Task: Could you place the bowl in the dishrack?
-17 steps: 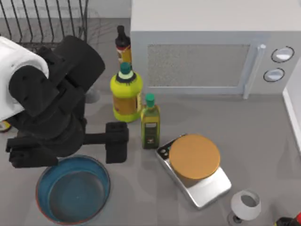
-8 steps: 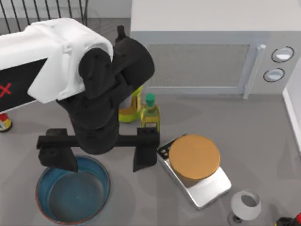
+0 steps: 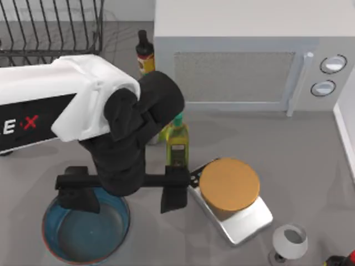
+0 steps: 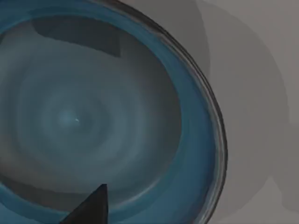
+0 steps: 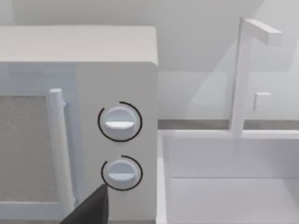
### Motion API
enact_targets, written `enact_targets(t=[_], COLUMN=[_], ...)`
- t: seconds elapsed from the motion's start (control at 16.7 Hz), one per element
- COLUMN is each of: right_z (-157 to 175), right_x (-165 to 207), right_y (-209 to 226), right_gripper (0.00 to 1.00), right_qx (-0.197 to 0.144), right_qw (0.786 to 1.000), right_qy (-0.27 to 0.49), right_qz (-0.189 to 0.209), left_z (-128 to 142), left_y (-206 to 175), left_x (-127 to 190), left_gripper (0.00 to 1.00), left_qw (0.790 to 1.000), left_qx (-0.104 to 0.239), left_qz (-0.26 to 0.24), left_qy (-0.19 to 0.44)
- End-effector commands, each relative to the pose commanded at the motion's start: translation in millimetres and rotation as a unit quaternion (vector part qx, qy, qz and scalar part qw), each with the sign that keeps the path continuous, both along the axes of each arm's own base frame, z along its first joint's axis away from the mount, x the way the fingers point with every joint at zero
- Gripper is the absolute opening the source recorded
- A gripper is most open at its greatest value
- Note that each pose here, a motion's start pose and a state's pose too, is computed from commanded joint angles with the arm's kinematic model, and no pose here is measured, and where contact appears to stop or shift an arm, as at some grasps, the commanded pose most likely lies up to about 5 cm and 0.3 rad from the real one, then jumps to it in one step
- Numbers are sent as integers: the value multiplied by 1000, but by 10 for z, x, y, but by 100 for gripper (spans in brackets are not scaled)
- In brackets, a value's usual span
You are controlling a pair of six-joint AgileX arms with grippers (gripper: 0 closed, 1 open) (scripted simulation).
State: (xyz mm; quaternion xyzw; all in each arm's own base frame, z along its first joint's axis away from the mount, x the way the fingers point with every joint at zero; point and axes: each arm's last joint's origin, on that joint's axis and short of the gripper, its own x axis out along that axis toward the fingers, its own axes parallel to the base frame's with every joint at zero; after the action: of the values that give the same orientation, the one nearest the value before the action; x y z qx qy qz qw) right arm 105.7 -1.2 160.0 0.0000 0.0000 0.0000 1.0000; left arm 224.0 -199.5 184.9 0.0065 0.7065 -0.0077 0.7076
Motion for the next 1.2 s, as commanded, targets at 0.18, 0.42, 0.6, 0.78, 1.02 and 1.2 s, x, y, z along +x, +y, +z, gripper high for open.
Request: enact_targets(t=[0.18,0.42,0.6,0.78,1.02,1.2], right_z=[0,0,0,0,0,0], right_x=[0,0,0,0,0,0], right_y=[0,0,0,0,0,0], right_gripper=[100,100,100,100,100,100], right_qx=[0,0,0,0,0,0], right_qw=[1000,1000,1000,1000,1000,1000], right_qy=[0,0,0,0,0,0], right_qz=[0,0,0,0,0,0], left_z=[-358,-569,-569,-569,-569,-569], left_y=[-1,19,19,19,19,19], left_x=[-3,-34,-34,-34,-34,-34], left_gripper=[100,100,100,77,47,25], left_qw=[1000,1000,1000,1000,1000,1000], left_qx=[-3,1,1,1,1,1], left_qz=[0,0,0,0,0,0], left_qy=[-3,1,1,1,1,1])
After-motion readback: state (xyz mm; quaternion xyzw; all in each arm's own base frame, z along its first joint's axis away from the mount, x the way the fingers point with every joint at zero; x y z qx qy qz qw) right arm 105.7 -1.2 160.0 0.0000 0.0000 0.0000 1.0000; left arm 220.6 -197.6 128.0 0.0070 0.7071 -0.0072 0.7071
